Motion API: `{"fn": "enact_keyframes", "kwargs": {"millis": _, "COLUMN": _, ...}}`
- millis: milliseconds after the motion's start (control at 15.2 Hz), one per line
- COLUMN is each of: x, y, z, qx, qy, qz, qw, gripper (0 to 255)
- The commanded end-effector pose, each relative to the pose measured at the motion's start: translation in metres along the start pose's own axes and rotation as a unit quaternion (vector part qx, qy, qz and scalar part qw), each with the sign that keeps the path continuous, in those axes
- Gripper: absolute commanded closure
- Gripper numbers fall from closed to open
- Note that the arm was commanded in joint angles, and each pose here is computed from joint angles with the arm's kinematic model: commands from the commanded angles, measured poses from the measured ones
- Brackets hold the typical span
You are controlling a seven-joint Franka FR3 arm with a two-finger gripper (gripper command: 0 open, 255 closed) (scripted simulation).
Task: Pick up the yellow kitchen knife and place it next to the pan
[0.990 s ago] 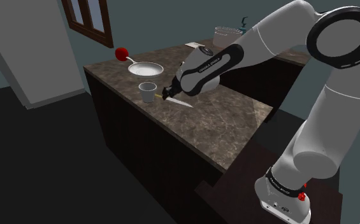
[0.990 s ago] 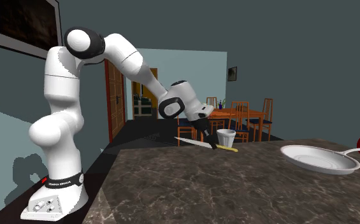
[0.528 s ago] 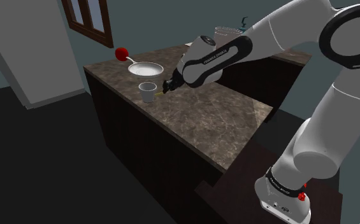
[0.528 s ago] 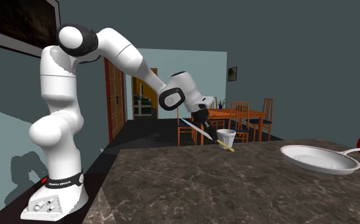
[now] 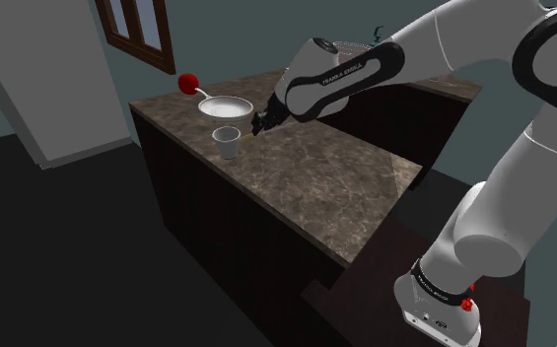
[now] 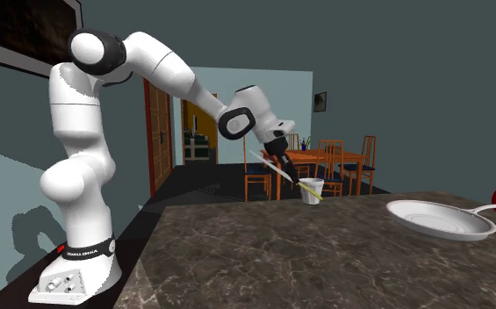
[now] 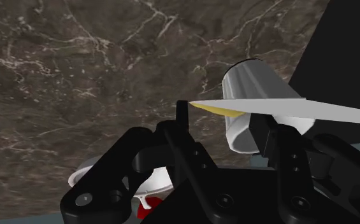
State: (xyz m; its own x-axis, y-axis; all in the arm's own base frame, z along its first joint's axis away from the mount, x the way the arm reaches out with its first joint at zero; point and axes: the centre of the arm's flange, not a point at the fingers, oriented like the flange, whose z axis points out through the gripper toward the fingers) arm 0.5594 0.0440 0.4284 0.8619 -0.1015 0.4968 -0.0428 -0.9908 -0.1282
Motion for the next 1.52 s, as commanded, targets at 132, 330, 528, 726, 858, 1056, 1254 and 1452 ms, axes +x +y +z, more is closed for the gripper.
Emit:
{"fn": "enact_keyframes", "kwargs": {"millis": 132, "x": 0.031, "y": -0.018, "z": 0.018, "qx": 0.000, "qy": 0.000, "qz": 0.000, "qw": 1.0000, "gripper": 255}}
{"fn": "enact_keyframes", "kwargs": {"millis": 330, "x": 0.061, "y": -0.035, "z": 0.038, "qx": 0.000, "qy": 0.000, "qz": 0.000, "qw": 1.0000, "gripper": 255}}
{"fn": "enact_keyframes", "kwargs": {"millis": 528, "x": 0.091, "y": -0.052, "z": 0.058, "qx": 0.000, "qy": 0.000, "qz": 0.000, "qw": 1.0000, "gripper": 255}}
{"fn": "enact_keyframes", "kwargs": {"millis": 726, "x": 0.120, "y": -0.069, "z": 0.077, "qx": 0.000, "qy": 0.000, "qz": 0.000, "qw": 1.0000, "gripper": 255}}
{"fn": "enact_keyframes", "kwargs": {"millis": 858, "x": 0.140, "y": -0.081, "z": 0.090, "qx": 0.000, "qy": 0.000, "qz": 0.000, "qw": 1.0000, "gripper": 255}}
{"fn": "enact_keyframes", "kwargs": {"millis": 1056, "x": 0.170, "y": -0.098, "z": 0.110, "qx": 0.000, "qy": 0.000, "qz": 0.000, "qw": 1.0000, "gripper": 255}}
{"fn": "enact_keyframes", "kwargs": {"millis": 1254, "x": 0.200, "y": -0.115, "z": 0.130, "qx": 0.000, "qy": 0.000, "qz": 0.000, "qw": 1.0000, "gripper": 255}}
{"fn": "enact_keyframes", "kwargs": {"millis": 1452, "x": 0.207, "y": -0.121, "z": 0.147, "qx": 0.000, "qy": 0.000, "qz": 0.000, "qw": 1.0000, "gripper": 255}}
